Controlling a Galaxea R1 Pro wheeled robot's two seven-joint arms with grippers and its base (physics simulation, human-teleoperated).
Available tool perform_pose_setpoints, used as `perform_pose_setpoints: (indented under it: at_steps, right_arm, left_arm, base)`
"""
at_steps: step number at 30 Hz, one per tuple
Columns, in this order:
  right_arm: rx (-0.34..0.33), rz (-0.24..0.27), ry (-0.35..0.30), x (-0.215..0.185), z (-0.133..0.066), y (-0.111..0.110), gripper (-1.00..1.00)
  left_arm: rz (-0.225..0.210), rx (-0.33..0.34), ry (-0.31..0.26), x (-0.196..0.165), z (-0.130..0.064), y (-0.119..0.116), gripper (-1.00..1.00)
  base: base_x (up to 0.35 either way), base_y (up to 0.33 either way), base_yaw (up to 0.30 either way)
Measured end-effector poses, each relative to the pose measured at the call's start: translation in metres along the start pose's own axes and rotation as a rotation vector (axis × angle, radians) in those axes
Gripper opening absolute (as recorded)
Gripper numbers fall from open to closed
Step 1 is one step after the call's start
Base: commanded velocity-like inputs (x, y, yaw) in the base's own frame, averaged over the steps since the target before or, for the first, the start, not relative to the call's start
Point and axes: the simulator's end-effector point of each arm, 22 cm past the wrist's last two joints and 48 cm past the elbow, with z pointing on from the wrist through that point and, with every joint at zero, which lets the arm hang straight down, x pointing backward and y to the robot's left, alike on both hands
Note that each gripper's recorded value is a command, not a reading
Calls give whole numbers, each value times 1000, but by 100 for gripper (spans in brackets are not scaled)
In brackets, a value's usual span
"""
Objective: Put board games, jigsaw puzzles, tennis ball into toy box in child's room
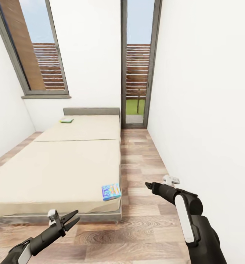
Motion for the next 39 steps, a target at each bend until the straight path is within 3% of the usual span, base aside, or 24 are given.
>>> perform_pose_setpoints:
  at_steps: [30,39]
  right_arm:
    - [0,0,-1,0,0,0,100]
    - [2,0,-1,0,0,-1,100]
  left_arm:
    - [16,4,-4,0,1,-1,100]
    - [16,3,-4,0,1,-1,100]
  base:
    - [101,-129,3]
    - [5,-7,184]
